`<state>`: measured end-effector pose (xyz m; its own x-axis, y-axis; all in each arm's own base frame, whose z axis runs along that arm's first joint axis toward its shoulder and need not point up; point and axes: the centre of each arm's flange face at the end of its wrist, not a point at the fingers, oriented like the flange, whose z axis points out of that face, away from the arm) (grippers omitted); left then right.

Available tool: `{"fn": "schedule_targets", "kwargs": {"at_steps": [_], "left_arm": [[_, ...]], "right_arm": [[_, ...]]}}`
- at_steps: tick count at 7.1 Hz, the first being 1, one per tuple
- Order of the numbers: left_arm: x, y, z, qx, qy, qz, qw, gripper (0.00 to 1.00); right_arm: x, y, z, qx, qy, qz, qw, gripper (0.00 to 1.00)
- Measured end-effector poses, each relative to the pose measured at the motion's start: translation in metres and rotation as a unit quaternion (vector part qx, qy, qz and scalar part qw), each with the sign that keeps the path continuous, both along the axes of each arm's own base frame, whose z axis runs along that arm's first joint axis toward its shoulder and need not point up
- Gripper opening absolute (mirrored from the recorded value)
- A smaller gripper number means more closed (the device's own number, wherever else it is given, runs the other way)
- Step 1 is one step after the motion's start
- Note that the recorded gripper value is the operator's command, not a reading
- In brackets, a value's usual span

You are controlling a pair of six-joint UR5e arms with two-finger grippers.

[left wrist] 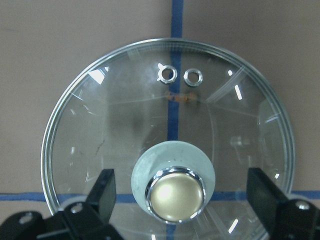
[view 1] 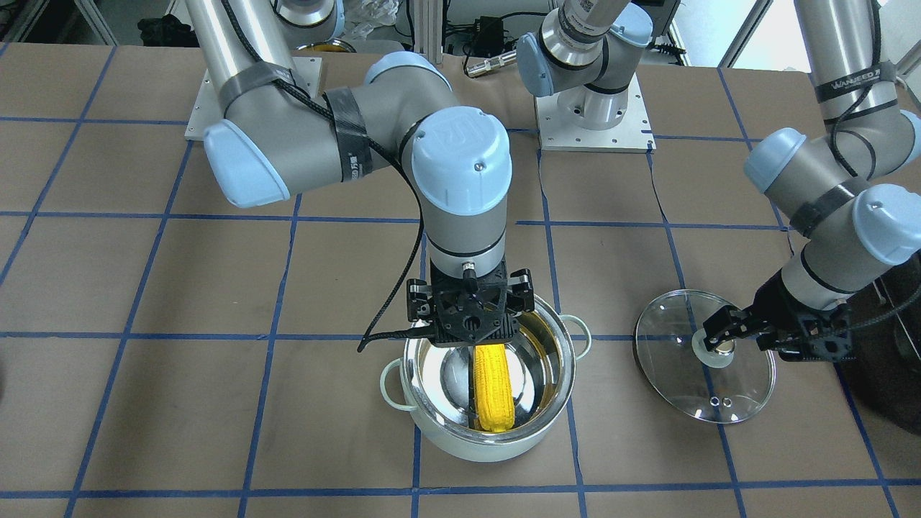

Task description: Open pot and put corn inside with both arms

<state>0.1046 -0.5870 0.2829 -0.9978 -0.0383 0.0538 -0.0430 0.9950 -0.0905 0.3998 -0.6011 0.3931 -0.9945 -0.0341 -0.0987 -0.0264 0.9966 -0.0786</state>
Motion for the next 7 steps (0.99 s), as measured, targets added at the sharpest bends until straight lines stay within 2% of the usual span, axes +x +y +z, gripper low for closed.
{"fn": "schedule_targets", "kwargs": {"at_steps": [1, 3, 5, 7], "left_arm": [[-0.017, 0.005, 0.038, 0.001, 0.002, 0.007, 1.0000, 0.97], [-0.092, 0.023, 0.130, -0.006, -0.012, 0.020, 0.9997, 1.00], [-0.188, 0.048, 0.199, -0.013, -0.027, 0.026, 0.9992, 1.00], [-0.234, 0.081, 0.248, 0.005, -0.022, 0.013, 0.9997, 1.00]], "right_arm": [[-0.034, 0.004, 0.035, 0.000, 0.001, -0.014, 0.9999, 1.00], [-0.097, 0.033, 0.099, -0.001, 0.003, -0.039, 0.9992, 1.00], [-0.154, 0.062, 0.137, 0.008, 0.024, -0.051, 0.9984, 1.00], [-0.196, 0.076, 0.153, 0.023, 0.036, -0.043, 0.9982, 1.00]]}}
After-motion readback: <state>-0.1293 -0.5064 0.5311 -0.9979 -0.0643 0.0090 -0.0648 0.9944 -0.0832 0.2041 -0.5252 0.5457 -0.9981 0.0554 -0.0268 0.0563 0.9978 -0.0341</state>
